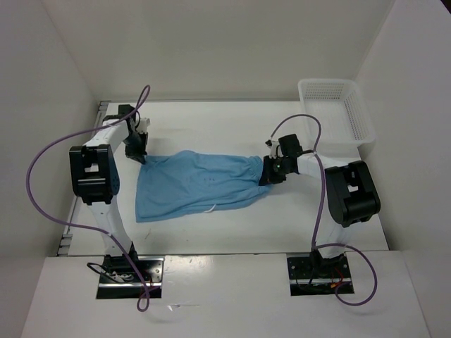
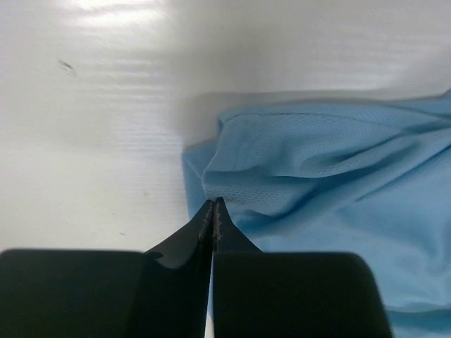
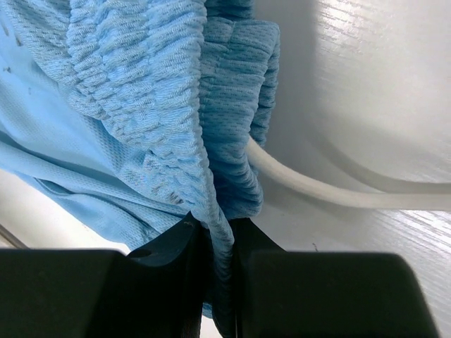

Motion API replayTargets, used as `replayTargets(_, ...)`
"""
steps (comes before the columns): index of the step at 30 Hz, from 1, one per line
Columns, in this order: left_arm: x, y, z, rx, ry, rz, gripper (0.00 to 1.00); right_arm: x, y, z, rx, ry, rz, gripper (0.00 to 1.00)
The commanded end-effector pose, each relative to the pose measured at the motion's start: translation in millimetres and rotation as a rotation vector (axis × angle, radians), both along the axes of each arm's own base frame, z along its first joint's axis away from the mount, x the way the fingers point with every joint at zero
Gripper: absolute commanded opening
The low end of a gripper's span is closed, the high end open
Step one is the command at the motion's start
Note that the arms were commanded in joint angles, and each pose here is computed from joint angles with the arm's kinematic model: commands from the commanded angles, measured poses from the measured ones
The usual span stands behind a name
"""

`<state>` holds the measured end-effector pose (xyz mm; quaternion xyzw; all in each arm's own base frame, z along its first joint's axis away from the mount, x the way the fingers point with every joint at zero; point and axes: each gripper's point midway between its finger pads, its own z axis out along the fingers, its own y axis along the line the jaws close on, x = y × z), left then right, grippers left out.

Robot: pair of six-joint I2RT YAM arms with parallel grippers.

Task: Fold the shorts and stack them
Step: Fold the shorts

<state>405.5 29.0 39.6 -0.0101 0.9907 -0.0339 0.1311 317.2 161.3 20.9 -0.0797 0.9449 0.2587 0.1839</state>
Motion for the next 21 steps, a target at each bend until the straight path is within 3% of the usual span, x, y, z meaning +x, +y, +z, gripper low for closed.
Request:
replayTargets(1, 30, 16, 40, 0.060, -0.150, 0.023, 0.00, 29, -12, 11, -0.063, -0.125, 0.007, 0.00)
replayTargets(9, 37, 19, 30, 0.067, -0.130, 0.025, 0.00, 33, -21, 19, -0.093, -0.168, 0.013, 0.00)
replayTargets(11, 37, 20, 25, 0.074, -0.118, 0.028, 0.11, 33, -21, 19, -0.093, -0.169, 0.013, 0.00)
replayTargets(12, 34, 20, 22, 0.073, -0.109, 0.027, 0.27, 33, -21, 19, -0.093, -0.169, 0.013, 0.00)
replayTargets(16, 20, 23, 23, 0.097, -0.086, 0.035, 0.62, 34, -20, 26, -0.089, -0.186, 0.012, 0.00)
replayTargets(21, 7, 13, 41, 0.072, -0.106, 0.018, 0.66, 46, -23, 40, -0.090, -0.237, 0.015, 0.00)
